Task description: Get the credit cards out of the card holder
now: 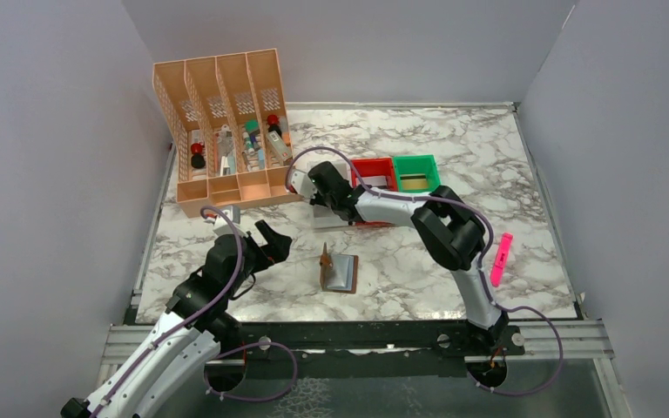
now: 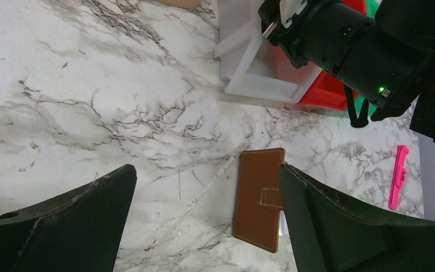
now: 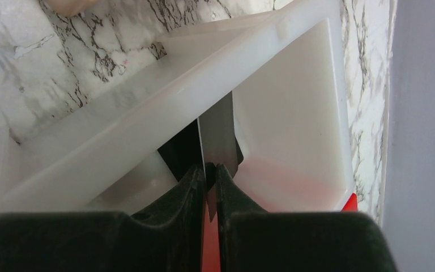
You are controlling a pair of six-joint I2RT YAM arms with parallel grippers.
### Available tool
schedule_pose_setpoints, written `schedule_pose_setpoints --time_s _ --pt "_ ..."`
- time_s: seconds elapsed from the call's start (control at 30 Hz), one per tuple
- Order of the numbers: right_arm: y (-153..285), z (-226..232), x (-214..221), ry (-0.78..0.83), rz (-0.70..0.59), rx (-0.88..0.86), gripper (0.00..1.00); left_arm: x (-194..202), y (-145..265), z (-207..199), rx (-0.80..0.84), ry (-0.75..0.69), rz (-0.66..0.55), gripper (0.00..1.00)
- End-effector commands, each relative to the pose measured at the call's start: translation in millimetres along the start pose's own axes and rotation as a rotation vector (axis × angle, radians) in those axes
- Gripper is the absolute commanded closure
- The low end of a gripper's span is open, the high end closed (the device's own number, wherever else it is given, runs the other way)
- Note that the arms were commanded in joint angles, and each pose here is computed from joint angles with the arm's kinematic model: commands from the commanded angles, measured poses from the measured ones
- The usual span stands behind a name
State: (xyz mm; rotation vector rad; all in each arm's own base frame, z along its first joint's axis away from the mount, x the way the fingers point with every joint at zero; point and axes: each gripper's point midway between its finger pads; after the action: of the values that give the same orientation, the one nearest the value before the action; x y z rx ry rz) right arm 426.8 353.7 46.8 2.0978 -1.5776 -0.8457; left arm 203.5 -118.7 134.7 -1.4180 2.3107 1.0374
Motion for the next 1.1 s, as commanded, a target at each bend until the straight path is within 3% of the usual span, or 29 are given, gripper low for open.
schedule_pose_setpoints --time_s 0.0,0.13,0.43,0.63,0.77,1.07 --pt "10.0 -9.4 -1.4 -0.044 -0.027 0.01 0.88 -2.3 -1.8 4.3 -0.02 0.006 -0.017 0.01" --pt "10.5 -8.3 -0.8 -0.049 -0.03 0.013 0.93 -1.8 -1.9 4.1 -0.019 0.007 -0.015 0.01" --pt "16.6 -3.4 -6.2 -0.031 -0.079 -0.046 0.92 -2.8 -1.7 4.6 -0.02 0.008 -0.021 0.01" --pt "18.5 -8.3 -7.5 -0.044 -0.078 -0.041 0.8 -2.6 -2.1 4.6 -0.022 0.006 -0.019 0.01" --pt "15.6 -15.5 -7.1 -0.078 -0.07 -0.012 0.63 -1.2 -2.6 4.5 -0.023 0.004 -0.011 0.01" --pt "44.8 -43.8 -22.3 -0.291 -0.131 0.03 0.59 0.8 -2.9 0.5 -0.007 0.001 0.003 0.01"
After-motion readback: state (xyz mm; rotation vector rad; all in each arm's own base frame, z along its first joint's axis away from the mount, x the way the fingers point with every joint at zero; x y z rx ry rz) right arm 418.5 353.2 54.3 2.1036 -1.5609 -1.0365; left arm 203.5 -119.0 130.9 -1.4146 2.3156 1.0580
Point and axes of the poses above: each gripper's point midway between its finger pads, its own y axis back along the fingers, its own z axis along the line the jaws close on, x = y × z, and after that the axes turned 15 degrees about y, right-handed
